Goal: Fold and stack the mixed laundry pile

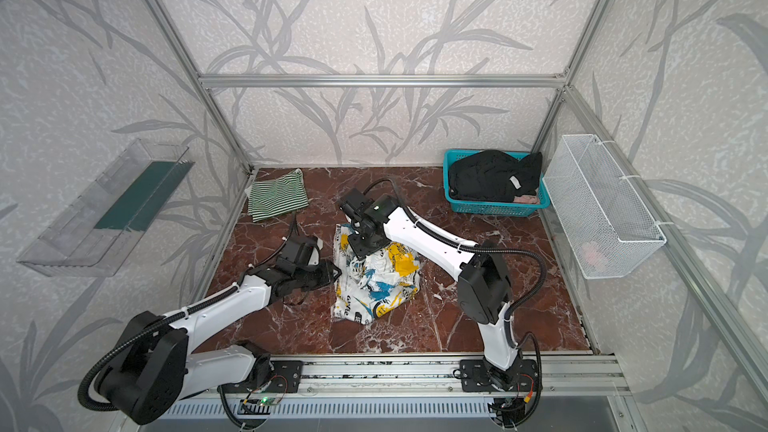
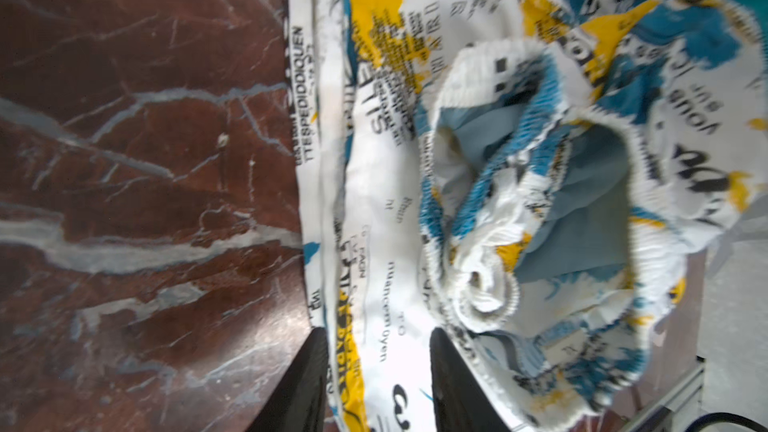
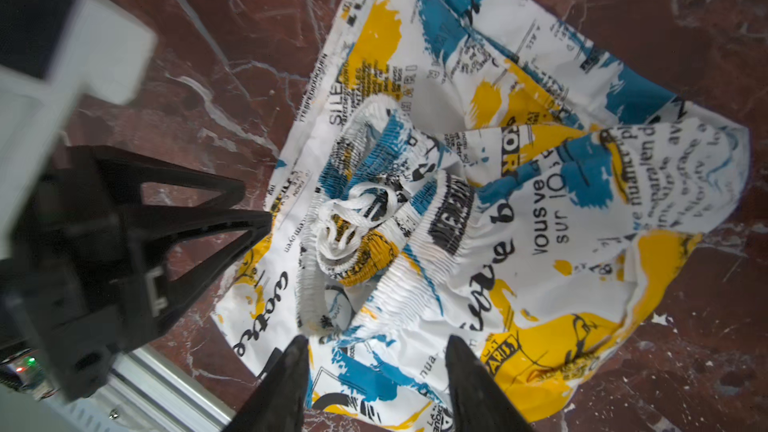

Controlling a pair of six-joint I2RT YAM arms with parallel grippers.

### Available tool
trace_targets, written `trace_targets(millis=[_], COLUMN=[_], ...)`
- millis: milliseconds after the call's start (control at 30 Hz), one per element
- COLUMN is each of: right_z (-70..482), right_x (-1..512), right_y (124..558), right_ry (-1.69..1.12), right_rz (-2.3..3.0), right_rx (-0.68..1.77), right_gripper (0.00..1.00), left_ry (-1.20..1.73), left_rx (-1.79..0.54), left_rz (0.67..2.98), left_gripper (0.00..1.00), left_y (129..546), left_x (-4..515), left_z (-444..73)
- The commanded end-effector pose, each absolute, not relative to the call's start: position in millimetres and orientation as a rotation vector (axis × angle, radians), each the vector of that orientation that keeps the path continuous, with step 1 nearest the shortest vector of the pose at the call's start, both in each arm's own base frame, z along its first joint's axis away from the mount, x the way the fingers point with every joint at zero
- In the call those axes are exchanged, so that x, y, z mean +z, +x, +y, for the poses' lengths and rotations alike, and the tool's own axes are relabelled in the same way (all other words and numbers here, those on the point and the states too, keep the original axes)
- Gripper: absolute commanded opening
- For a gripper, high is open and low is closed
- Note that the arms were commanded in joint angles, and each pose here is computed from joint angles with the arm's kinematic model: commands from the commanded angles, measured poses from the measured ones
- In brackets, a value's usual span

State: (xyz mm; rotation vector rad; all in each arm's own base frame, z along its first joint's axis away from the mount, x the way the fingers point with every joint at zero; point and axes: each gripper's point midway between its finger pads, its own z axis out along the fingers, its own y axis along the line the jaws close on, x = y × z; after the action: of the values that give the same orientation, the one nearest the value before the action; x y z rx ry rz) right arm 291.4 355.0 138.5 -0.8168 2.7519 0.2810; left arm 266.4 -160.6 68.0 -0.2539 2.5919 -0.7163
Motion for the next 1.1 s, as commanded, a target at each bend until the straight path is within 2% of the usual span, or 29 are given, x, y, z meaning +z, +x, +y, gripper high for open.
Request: trace_targets(millis=[0,100,300,400,467,533,667,833,1067], right_z=[347.4,343.7,340.4,343.9,345.2,346.3,350.1,364.8,384.6], right_x=[101.6,81.3,56.3,45.6,41.5,46.0,66.3,96.3,130.1], right_y=[293.9,301.1,303.8,301.0,299.1,299.1,302.0,303.3,307.2], right_ry=[-0.771,-0.714,-0.662,-0.652,-0.645,-0.644,-0.658,-0.682,-0.683], right_rz=[2.83,2.842,2.857,2.876,2.878,2.853,2.785,2.716,2.625], right_rx=[0.19,0.118,0.109,0.18,0.231,0.262,0.316,0.434,0.582], right_gripper=[0.54,0.54,0.5,0.37,0.23,0.12,0.02,0.0,0.0], left_ry=[-0.165,-0.131,-0.055,-0.058,-0.074,-0.084,-0.095,-0.091,-0.113], left_rx=[-0.75,-0.781,-0.916,-0.948,-0.944,-0.942,-0.946,-0.981,-1.052], left_rz=[2.498,2.465,2.476,2.524,2.551,2.561,2.551,2.515,2.469], left_gripper=[0.45,0.48,0.49,0.43,0.37,0.31,0.2,0.06,0.0], left_y=[286.9,300.2,316.9,319.4,319.2,317.2,313.4,311.9,310.4], left_x=[92.5,93.5,79.9,63.1,51.9,46.4,46.0,56.6,60.6], left_z=[-170.1,-178.7,-206.7,-214.1,-214.2,-213.2,-209.0,-203.9,-191.8])
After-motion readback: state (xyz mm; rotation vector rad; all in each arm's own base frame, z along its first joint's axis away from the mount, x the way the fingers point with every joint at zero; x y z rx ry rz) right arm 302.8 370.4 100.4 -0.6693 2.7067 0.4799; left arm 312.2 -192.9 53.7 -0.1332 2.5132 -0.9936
